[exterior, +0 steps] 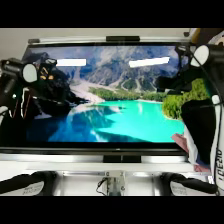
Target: Fold the shirts.
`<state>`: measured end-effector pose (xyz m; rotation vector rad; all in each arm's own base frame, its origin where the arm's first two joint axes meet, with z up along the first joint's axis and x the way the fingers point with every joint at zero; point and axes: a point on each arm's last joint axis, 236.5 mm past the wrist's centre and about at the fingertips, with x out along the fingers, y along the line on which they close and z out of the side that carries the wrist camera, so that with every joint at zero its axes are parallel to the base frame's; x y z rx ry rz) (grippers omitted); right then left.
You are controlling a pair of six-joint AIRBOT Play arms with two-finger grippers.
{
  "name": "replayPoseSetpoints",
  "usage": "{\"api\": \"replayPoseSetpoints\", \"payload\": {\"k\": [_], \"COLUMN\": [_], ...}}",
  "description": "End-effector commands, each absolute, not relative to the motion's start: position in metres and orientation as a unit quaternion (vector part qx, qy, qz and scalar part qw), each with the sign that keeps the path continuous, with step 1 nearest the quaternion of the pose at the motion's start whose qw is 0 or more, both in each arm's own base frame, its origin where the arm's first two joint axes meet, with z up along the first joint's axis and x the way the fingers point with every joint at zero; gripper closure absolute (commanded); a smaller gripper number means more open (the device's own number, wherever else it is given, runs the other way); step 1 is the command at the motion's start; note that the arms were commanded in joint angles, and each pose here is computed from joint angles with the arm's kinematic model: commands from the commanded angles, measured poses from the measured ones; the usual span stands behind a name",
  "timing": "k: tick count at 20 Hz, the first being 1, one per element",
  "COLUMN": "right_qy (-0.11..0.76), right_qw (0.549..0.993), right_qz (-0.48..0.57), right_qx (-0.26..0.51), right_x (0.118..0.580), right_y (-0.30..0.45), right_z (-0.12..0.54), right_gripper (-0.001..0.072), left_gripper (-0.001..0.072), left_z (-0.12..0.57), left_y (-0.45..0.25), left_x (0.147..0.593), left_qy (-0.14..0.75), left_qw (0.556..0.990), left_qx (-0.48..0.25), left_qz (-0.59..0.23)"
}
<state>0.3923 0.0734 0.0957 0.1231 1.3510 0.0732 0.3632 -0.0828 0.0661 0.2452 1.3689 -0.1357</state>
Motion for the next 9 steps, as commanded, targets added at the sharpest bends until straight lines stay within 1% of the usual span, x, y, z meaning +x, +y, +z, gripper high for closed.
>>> {"api": "replayPoseSetpoints", "payload": {"k": [1,3,9], "right_qy": [0.634,0.634,0.634], "right_qw": [0.771,0.771,0.771], "right_qz": [0.036,0.036,0.036], "right_qx": [0.046,0.046,0.046], "right_x": [0.3873,0.3875,0.3875], "right_y": [0.0865,0.0859,0.0858], "right_z": [0.0913,0.0912,0.0912], "right_gripper": [0.0155,0.0155,0.0156], "left_gripper": [-0.0006,-0.0007,-0.0006], "left_z": [0.0495,0.0500,0.0508], "left_y": [-0.0897,-0.0911,-0.0912], "left_x": [0.3590,0.3643,0.3643], "left_qy": [0.633,0.624,0.623], "left_qw": [0.763,0.770,0.771], "left_qx": [0.107,0.106,0.106], "left_qz": [-0.074,-0.075,-0.075]}}
